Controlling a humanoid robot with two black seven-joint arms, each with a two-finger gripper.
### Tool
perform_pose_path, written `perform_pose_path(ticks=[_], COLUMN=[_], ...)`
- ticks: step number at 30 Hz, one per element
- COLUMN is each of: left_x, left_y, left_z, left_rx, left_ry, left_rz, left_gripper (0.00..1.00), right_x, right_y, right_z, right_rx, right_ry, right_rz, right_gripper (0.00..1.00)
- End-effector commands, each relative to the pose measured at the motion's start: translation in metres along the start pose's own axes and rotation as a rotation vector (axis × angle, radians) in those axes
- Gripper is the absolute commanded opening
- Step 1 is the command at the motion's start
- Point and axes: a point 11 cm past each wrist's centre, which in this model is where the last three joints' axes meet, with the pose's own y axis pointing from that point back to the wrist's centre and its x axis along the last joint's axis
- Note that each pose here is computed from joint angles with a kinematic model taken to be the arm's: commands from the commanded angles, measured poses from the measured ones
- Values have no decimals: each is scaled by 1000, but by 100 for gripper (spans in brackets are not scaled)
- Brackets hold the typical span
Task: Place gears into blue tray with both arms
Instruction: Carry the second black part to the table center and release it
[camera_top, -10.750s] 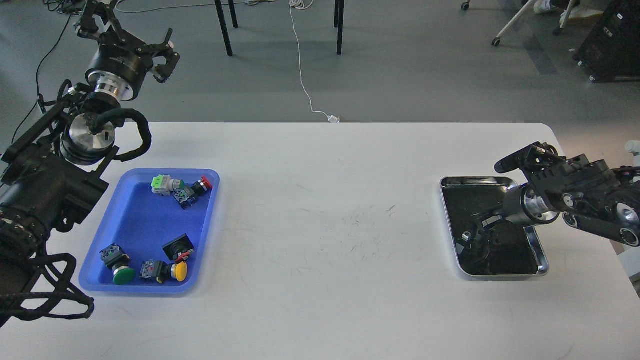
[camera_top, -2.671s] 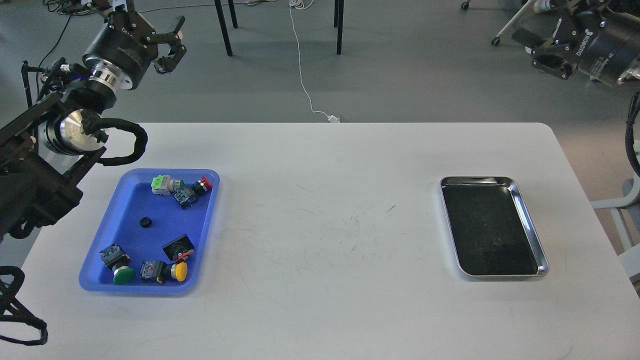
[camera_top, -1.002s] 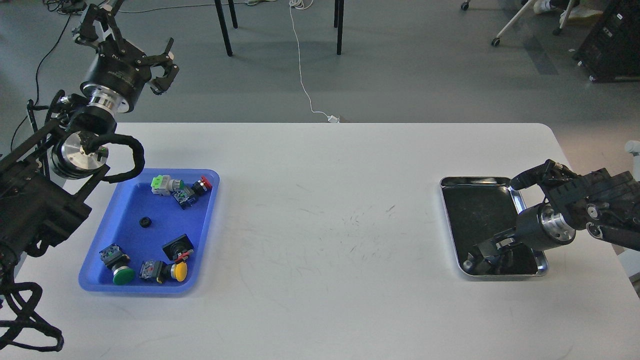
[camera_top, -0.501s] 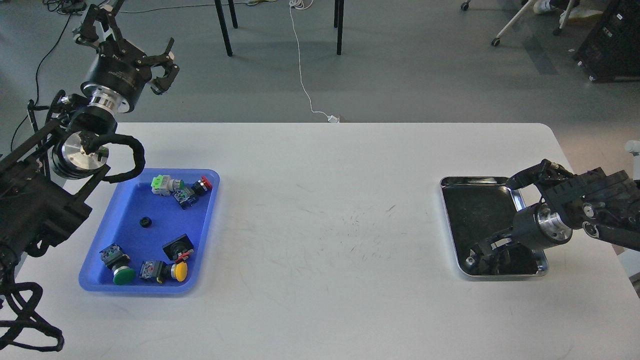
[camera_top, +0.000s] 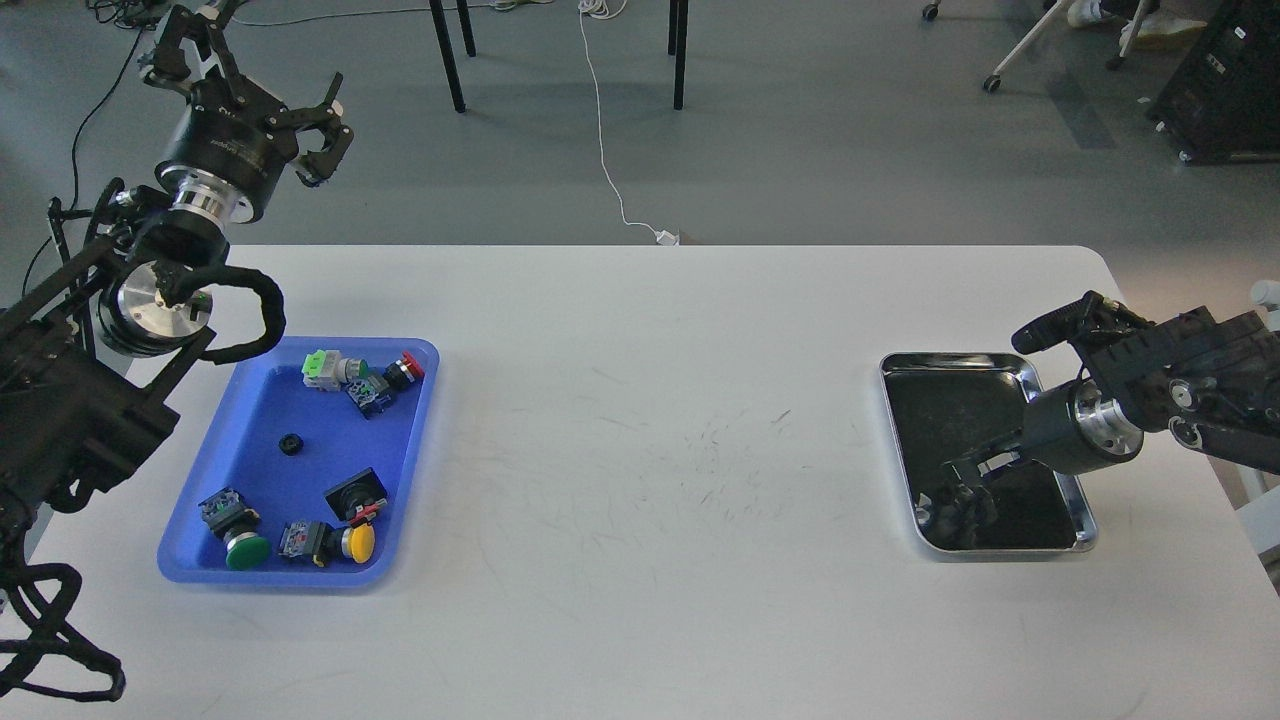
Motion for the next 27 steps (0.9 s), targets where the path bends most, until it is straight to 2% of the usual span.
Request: perform_pose_path(ticks=[1,9,12,17,27], left_x=[3,1,3,1,2], left_y=[1,1,1,1,2], left_z=[6,6,8,14,21], left_rx=[-6,4,3,-3,-5], left_ry=[-12,-17,-28,-36,-56], left_rz=[4,3,6,-4,1], left_gripper=[98,98,98,98,98], right_x=[33,74,77,68,53], right_y=[6,-45,-70,-95,-122], right_z=[-33,-125,-155,-178,-180], right_rx=[54,221,270,305,306], right_ry=[83,192,213,231,207], right_rz=[35,79,78,55,52], right_gripper=[21,20,20,21,24])
